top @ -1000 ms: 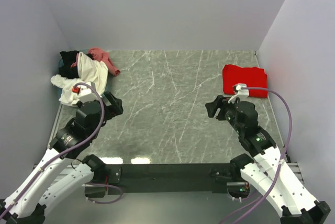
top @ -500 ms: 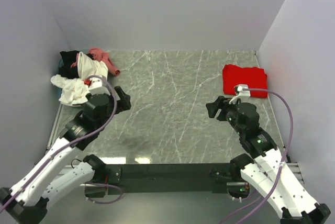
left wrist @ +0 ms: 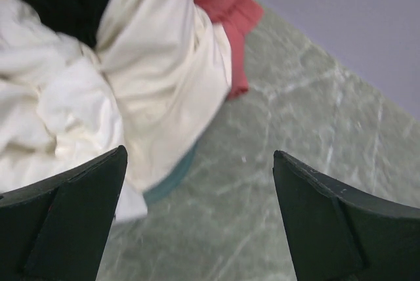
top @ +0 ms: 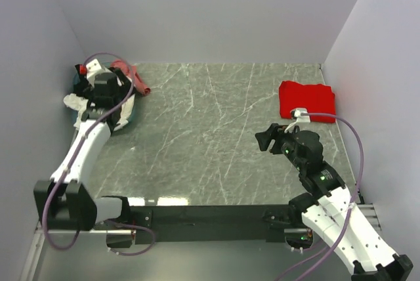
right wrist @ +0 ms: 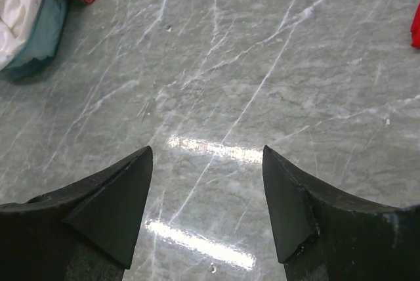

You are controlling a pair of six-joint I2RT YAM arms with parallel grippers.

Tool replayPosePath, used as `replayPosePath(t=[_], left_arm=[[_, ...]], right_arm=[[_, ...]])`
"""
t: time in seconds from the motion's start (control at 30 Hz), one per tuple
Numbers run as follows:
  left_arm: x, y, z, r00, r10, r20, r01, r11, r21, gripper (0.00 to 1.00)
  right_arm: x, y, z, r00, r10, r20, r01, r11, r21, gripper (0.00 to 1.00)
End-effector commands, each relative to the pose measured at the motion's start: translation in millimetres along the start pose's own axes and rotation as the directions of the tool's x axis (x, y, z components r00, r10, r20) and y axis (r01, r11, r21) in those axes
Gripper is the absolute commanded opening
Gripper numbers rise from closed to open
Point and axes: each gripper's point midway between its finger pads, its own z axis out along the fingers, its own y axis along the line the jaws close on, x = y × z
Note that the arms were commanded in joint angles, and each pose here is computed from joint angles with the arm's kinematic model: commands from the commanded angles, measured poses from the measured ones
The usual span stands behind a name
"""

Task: Fold and stack the t-shirts
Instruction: Grab the tshirt from the pile

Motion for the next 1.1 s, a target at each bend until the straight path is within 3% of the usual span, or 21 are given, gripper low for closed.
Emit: replayPosePath(t=[0.0, 0.37, 0.77, 0.97, 1.07], left_arm=[[-45, -9, 34, 0.993, -0.011, 0.116, 0.016, 0.999, -0.046, 0.99], [-48, 25, 98, 0.992, 0.053, 0.112, -0.024, 0.969, -0.246, 0.99], [-26, 57, 140, 0.997, 0.047, 0.055, -0.028, 0.951, -0.308, 0.99], [-23, 52, 163, 0.998, 0.064, 0.027, -0.054, 0.957, -0.283, 0.77], [-30, 47, 168, 0.997, 0.070, 0.018, -0.062, 0.961, -0.270, 0.44]], right_arm=[[-7, 13, 2, 0.999, 0.005, 0.035, -0.003, 0.998, -0.068, 0.75], [2, 7, 5, 1.000, -0.008, 0.017, 0.009, 0.998, -0.056, 0.74], [1, 4, 4, 1.000, -0.020, 0.016, 0.021, 0.999, -0.035, 0.74], [3, 3, 7, 1.000, -0.028, 0.000, 0.028, 0.999, -0.029, 0.74], [2, 3, 7, 1.000, -0.031, 0.004, 0.031, 0.999, -0.024, 0.75]])
